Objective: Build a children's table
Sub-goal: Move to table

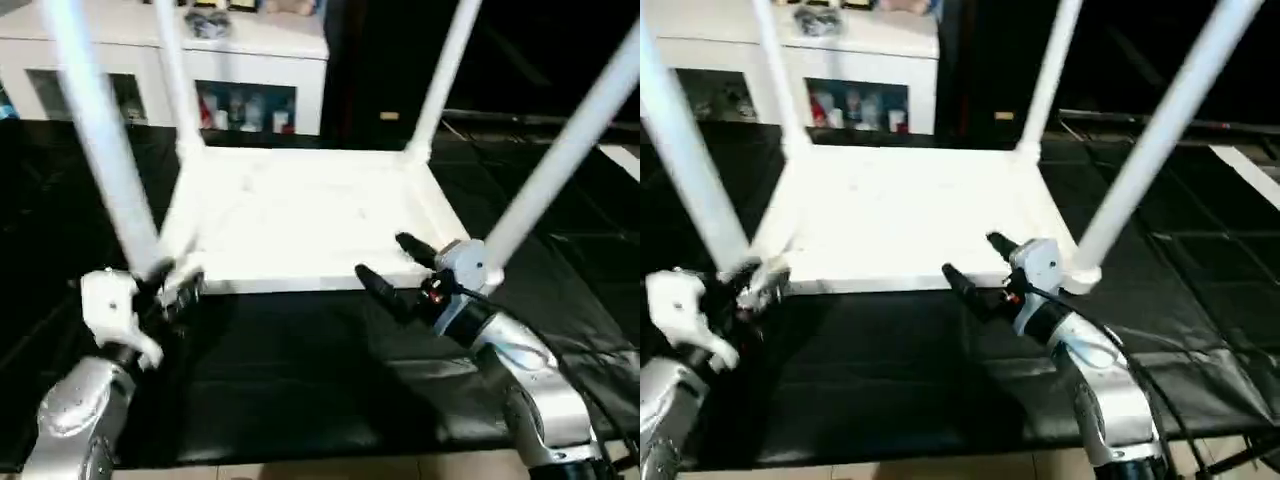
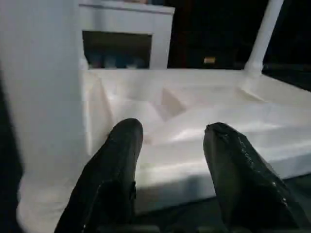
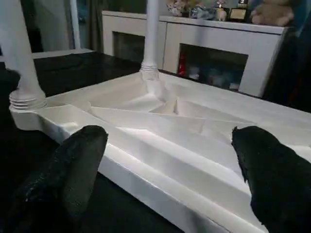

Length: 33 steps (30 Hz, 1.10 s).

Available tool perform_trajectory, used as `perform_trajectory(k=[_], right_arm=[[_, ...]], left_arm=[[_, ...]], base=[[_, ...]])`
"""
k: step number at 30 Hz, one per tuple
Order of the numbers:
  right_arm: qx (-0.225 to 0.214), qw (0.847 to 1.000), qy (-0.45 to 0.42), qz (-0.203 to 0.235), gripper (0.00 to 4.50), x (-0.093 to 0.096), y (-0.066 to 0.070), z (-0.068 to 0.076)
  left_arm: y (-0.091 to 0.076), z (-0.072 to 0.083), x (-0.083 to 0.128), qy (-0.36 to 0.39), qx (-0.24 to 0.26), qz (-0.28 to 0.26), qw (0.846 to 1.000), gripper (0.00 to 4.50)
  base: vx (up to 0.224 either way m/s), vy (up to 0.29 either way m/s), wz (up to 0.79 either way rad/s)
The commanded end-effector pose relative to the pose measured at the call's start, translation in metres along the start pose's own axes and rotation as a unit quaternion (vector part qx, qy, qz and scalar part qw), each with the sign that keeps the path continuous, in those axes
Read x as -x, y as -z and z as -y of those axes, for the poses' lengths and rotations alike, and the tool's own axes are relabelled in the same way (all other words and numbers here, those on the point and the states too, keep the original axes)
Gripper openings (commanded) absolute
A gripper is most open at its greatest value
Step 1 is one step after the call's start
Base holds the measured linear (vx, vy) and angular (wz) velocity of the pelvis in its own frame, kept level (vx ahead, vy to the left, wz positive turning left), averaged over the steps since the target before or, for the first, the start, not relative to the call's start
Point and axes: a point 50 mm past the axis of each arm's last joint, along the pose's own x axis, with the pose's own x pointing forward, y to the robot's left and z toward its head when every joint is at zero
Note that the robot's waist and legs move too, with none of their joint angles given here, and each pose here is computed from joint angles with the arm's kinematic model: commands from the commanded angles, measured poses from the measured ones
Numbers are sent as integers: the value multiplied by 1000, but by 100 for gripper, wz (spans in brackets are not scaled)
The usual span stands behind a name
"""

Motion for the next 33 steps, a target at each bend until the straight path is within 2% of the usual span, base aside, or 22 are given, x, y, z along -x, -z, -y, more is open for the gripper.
perform_trajectory(k=[1,5,7,13,15,21,23,26,27,30,31,33], right_arm=[[0,1000,-16,19,450,-3,-3,-1],[-6,1000,-3,21,450,-6,-5,0],[-7,1000,-22,-3,450,-5,-1,-3],[-16,999,-45,-11,450,-4,1,-7],[5,996,-83,-8,450,-3,1,-9],[-48,987,-149,-39,450,1,0,-11],[-46,983,-171,-40,450,0,-2,-13],[-30,979,-198,-32,450,-2,-4,-14],[-28,979,-202,-24,450,-5,-5,-14],[-59,974,-218,-29,450,-7,-6,-16],[-69,972,-222,-32,450,-8,-7,-16],[-62,972,-224,-24,450,-12,-10,-16]], left_arm=[[-8,4,2,-11,10,23,1000,239],[-15,10,7,-12,23,45,999,239],[-18,12,11,-18,28,61,998,239],[-15,10,18,-48,28,73,996,239],[-12,4,24,-92,24,82,992,239],[-6,-12,34,-160,25,87,983,239],[-4,-14,35,-168,29,85,982,269],[-1,-18,36,-187,20,77,979,285],[1,-20,33,-184,19,71,980,285],[0,-27,22,-173,14,70,982,314],[0,-33,17,-175,5,59,983,320],[1,-46,6,-175,-9,44,983,337]], base=[[20,-99,-7],[10,-88,-6],[14,-26,-3],[0,0,0],[0,0,0],[0,0,0],[0,0,0],[0,0,0],[0,0,0],[0,0,0],[0,0,0],[0,0,0]])
